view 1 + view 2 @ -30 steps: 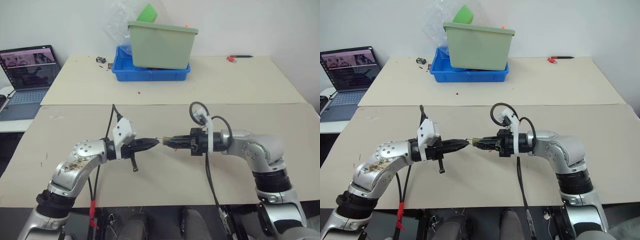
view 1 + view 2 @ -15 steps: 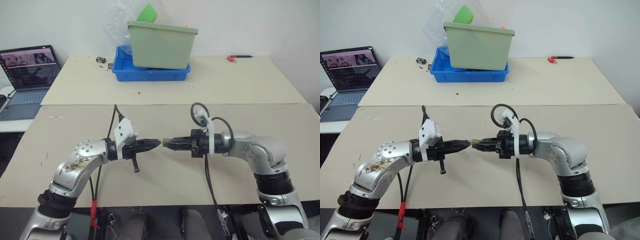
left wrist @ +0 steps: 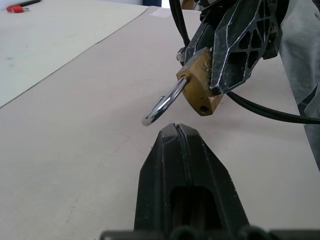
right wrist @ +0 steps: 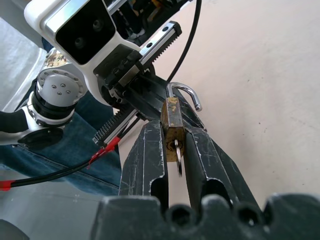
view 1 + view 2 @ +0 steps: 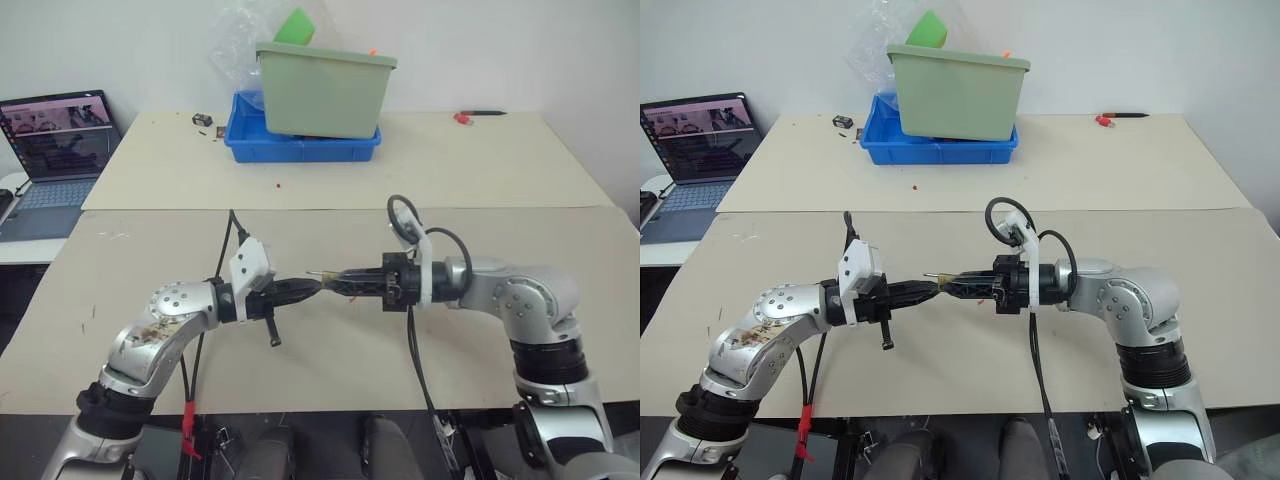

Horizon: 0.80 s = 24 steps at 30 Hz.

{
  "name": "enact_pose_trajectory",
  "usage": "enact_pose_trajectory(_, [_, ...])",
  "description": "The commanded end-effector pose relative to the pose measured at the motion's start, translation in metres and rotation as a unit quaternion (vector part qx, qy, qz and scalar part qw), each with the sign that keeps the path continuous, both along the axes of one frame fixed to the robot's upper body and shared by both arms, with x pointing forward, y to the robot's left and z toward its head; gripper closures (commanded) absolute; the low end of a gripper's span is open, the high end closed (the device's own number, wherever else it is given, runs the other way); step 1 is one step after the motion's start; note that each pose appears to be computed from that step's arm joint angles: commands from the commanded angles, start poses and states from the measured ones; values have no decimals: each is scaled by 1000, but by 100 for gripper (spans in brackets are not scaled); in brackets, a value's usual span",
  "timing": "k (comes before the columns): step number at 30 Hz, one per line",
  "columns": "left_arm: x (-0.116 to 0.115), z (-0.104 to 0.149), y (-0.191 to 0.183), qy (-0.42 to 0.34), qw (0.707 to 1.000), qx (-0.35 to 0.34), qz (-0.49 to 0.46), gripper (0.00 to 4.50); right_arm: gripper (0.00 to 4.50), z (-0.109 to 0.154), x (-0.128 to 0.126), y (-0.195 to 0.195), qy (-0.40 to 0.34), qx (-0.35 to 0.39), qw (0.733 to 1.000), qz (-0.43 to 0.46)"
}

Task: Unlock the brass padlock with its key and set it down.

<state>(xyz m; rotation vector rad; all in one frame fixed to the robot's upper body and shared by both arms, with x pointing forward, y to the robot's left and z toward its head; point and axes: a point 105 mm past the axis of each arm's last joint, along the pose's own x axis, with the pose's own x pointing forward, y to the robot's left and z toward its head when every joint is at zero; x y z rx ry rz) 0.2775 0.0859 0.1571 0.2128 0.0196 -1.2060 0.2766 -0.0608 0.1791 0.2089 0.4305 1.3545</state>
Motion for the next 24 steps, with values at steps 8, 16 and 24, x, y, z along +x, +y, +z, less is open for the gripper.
enact_pose_trajectory(8, [-1,12,1,-31,999,-8,3,450,441,4,-18,3,0,10,999,35])
enact_pose_trajectory(16, [-1,15,1,-34,999,-12,8,450,441,-3,-18,1,11,3,999,33])
enact_pose_trajectory(24, [-3,15,0,-32,999,-13,9,450,441,-8,-15,-2,19,-2,999,26])
